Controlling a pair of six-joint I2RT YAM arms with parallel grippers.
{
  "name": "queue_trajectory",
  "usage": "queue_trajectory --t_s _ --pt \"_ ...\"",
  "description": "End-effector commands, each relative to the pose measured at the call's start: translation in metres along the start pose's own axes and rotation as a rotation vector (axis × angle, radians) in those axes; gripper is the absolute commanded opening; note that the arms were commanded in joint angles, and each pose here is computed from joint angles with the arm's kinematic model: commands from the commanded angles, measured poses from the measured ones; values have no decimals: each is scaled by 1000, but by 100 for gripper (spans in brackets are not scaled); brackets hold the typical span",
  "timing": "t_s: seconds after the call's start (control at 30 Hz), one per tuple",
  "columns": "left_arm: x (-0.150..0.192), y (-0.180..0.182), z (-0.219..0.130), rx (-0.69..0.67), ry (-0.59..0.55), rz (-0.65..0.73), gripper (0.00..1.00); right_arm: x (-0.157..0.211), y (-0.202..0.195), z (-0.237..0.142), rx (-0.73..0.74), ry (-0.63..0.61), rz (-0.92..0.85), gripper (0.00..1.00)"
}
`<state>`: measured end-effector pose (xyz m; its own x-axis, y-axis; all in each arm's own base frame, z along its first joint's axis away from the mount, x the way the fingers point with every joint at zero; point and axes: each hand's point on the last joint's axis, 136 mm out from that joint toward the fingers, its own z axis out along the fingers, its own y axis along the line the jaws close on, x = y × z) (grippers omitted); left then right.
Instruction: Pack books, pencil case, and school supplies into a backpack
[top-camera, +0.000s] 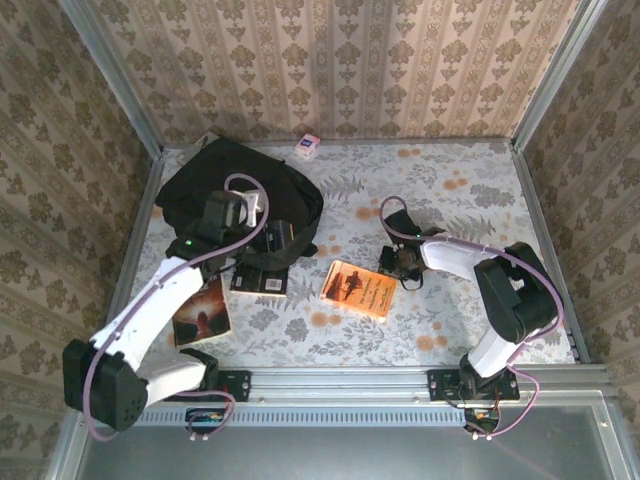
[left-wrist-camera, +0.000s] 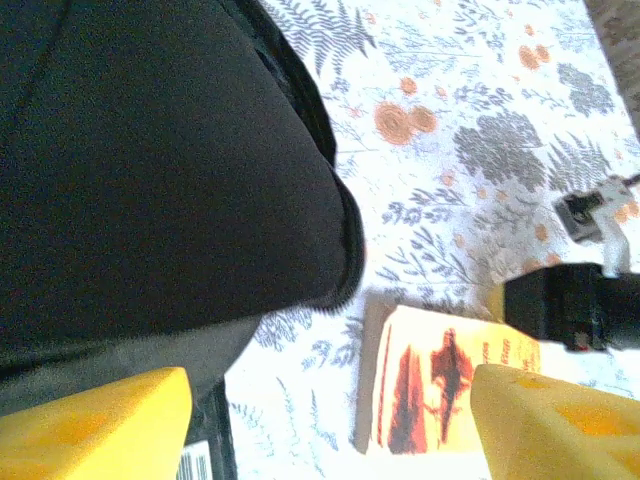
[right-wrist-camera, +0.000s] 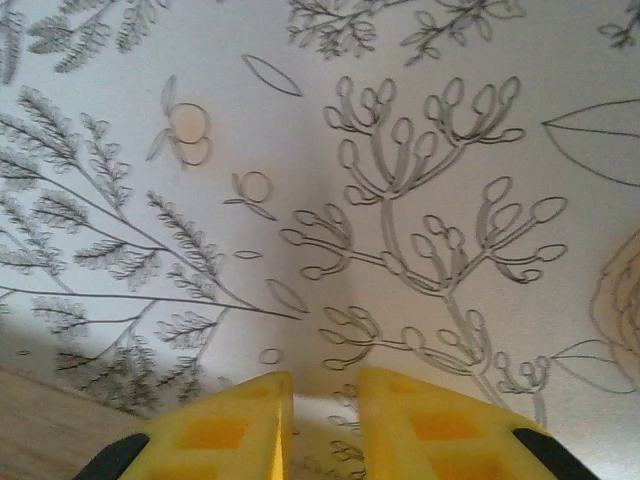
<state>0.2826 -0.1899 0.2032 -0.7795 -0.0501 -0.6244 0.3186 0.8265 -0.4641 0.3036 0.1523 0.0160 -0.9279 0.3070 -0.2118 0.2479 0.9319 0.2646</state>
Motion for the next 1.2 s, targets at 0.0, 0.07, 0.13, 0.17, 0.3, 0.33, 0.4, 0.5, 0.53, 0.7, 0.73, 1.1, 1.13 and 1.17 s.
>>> queue_trajectory --t_s 0.0,0.07,0.13,0.17,0.3,0.33,0.4,0.5,0.53,0.7,0.73,1.1,1.13,1.17 --pt "27 -12 -12 55 54 6 85 31 8 -1 -93 94 -17 26" --pt "42 -15 -13 71 85 11 87 43 8 -4 -115 107 -26 24" --pt "55 -17 -13 80 123 21 88 54 6 -9 -120 110 -27 24" --pt "63 -17 -12 79 145 24 88 62 7 -12 -130 115 -30 24" --pt "89 -18 -4 92 216 8 90 98 14 -21 -148 135 -64 25" --pt "96 -18 -1 93 238 2 91 109 18 -22 -157 148 -83 26" --pt "108 -18 4 96 279 -4 91 117 22 -32 -164 145 -129 29" --pt "128 -19 12 105 354 -23 89 112 10 -43 -110 88 -163 32" --pt "136 -19 15 112 378 -32 89 107 8 -46 -104 59 -186 33" --pt "165 -15 32 122 463 -85 85 109 49 -62 -317 67 -342 40" --pt "167 -17 35 131 471 -96 84 112 58 -63 -360 88 -360 42" --pt "183 -39 74 228 583 -125 65 118 82 -33 -360 249 -412 44" --pt "184 -41 76 238 591 -125 64 120 84 -33 -372 264 -410 43" --pt "185 -43 79 245 599 -125 63 122 86 -32 -383 277 -408 42"
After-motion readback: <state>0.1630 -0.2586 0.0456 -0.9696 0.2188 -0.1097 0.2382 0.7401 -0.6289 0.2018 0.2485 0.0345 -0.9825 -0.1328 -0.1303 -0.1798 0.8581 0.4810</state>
